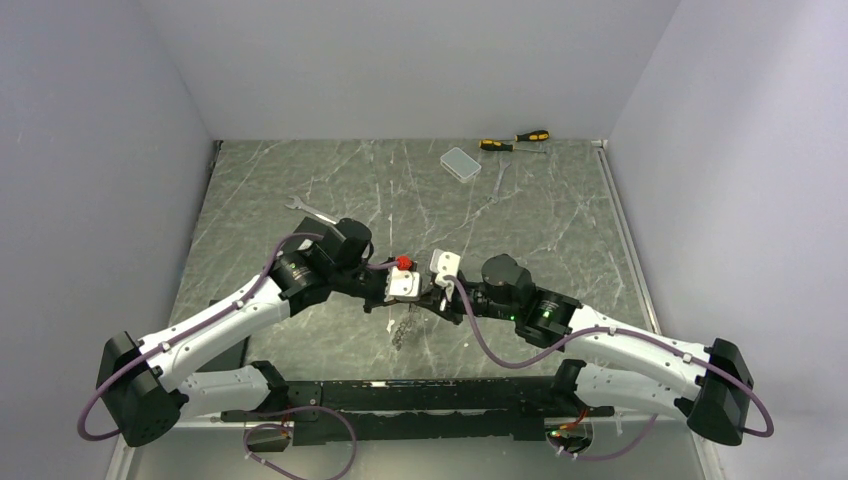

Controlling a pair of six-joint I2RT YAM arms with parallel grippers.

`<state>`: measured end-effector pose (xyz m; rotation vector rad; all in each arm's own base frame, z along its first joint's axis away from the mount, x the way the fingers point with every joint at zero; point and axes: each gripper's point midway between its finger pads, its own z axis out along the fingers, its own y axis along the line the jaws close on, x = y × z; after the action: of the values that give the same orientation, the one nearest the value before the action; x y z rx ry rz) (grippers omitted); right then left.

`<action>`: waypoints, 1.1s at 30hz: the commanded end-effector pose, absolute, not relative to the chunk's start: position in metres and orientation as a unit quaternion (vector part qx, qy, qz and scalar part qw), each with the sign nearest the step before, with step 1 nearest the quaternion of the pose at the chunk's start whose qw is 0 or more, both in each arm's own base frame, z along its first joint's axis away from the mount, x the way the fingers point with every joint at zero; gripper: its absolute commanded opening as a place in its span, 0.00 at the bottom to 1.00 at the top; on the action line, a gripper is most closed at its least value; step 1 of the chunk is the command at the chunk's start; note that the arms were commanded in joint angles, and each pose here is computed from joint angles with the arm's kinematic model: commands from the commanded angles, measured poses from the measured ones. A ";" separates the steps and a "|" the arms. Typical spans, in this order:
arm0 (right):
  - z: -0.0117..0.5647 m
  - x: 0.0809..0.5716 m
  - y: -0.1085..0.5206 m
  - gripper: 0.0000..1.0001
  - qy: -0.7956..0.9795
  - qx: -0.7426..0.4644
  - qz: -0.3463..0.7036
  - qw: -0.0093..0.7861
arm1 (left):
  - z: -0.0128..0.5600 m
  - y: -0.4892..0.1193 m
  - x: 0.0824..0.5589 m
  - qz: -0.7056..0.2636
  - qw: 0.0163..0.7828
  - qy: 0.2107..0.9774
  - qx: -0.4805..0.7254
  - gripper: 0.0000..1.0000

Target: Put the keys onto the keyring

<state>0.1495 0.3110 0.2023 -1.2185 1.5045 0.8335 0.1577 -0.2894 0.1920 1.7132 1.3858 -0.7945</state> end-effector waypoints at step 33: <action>0.240 0.150 0.311 0.00 0.579 -0.501 0.351 0.540 | 0.225 -0.281 0.172 -0.286 0.488 0.522 0.639 0.48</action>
<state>0.1457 0.3080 0.2027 -1.2469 1.4944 0.8359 0.1660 -0.2791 0.2038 1.6206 1.3374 -0.7110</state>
